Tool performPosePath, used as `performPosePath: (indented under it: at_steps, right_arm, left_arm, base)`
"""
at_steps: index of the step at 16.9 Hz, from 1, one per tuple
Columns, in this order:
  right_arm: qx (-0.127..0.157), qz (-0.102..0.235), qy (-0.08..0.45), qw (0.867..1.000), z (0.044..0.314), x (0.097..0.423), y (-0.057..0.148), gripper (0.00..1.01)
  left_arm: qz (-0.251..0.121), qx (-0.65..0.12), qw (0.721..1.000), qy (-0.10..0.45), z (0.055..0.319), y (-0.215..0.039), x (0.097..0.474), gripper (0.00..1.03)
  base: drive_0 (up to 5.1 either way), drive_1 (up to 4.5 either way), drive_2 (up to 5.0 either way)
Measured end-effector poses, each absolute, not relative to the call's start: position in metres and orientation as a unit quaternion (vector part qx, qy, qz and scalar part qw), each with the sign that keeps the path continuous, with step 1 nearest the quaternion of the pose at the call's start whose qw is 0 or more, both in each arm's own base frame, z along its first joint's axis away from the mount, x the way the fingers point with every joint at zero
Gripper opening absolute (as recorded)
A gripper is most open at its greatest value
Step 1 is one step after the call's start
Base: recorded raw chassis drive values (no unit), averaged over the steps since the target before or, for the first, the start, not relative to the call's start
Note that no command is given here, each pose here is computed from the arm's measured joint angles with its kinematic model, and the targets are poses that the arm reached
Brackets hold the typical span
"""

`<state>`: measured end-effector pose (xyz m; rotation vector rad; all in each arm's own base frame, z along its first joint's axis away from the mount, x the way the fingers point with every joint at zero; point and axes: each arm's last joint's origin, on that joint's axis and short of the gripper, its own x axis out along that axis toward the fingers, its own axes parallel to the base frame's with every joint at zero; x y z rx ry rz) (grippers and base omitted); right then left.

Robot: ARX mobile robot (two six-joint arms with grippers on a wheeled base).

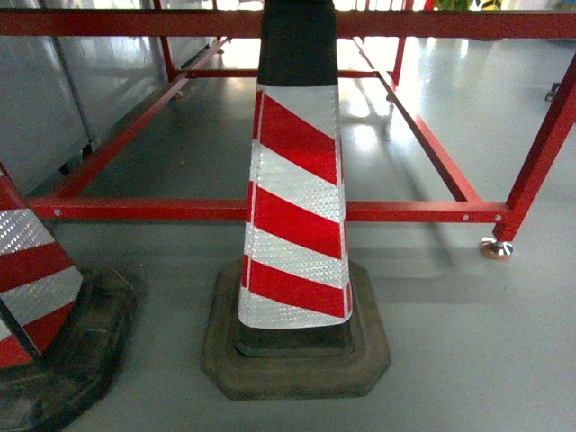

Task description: Place box next to blue box on left shelf

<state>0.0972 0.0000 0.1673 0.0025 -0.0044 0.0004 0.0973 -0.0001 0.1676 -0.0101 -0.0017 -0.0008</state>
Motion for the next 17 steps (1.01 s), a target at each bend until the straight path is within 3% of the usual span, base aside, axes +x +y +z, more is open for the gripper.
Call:
performPosePath:
  at_steps: [17]
  right_arm:
    - [0.001, 0.000, -0.001, 1.000, 0.1671, 0.0972, 0.0000, 0.98]
  left_arm:
    - [0.000, -0.005, 1.000, 0.001, 0.1673, -0.0001, 0.0973, 0.98]
  base:
    - [0.0, 0.00, 0.0]
